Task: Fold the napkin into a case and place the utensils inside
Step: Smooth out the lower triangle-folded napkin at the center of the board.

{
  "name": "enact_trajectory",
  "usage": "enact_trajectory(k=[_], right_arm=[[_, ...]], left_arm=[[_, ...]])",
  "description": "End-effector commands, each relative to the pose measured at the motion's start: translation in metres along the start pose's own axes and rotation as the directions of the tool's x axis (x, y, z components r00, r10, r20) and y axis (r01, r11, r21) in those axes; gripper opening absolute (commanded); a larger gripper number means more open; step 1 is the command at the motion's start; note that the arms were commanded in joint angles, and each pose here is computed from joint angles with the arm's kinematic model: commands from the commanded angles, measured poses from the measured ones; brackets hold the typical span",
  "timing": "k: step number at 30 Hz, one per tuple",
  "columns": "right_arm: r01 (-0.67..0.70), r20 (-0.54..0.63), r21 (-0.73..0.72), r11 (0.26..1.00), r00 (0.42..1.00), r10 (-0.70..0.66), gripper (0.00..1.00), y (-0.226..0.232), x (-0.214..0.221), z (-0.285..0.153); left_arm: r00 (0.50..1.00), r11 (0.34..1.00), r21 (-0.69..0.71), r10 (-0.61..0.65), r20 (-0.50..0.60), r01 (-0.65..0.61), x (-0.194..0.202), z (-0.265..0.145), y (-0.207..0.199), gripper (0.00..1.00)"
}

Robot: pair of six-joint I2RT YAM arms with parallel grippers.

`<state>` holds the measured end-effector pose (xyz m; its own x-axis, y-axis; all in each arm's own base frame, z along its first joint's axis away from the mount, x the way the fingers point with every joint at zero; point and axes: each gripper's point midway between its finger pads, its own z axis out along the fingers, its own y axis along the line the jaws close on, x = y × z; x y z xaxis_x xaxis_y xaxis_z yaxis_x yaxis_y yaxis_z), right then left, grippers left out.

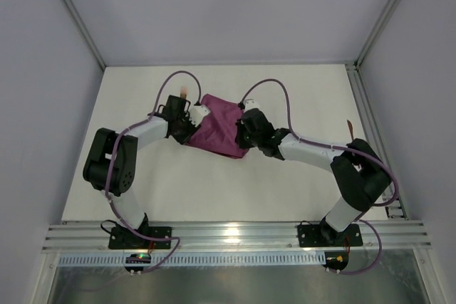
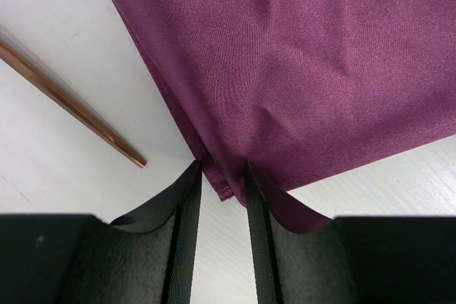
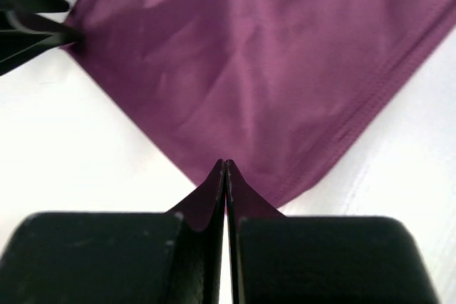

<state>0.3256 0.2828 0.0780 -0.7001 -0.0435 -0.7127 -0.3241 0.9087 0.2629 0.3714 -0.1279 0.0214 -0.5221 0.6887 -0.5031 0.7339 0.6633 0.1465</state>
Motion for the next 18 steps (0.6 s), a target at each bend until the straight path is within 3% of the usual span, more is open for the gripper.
enact_trajectory(k=[1,5,13,18], right_arm=[[0.018,0.019,-0.074,0.997,1.000,-0.017,0.03,0.025,-0.006,-0.001],[-0.026,-0.033,-0.096,0.995,0.999,0.023,0.03,0.025,0.022,0.016],[-0.077,-0.116,0.026,0.997,0.990,0.079,0.03,-0.015,0.070,0.011],[-0.071,-0.092,0.047,0.996,0.993,0.075,0.03,-0.024,0.059,0.000]], left_arm=[[0.999,0.999,0.029,-0.032,-0.004,0.032,0.004,-0.008,-0.009,0.33],[0.999,0.999,0.024,-0.041,-0.002,0.041,0.002,-0.009,-0.008,0.33],[0.999,0.998,0.023,-0.051,-0.020,0.051,0.008,-0.010,-0.010,0.33],[0.999,0.997,0.068,-0.048,0.008,0.047,0.004,-0.018,-0.019,0.33]])
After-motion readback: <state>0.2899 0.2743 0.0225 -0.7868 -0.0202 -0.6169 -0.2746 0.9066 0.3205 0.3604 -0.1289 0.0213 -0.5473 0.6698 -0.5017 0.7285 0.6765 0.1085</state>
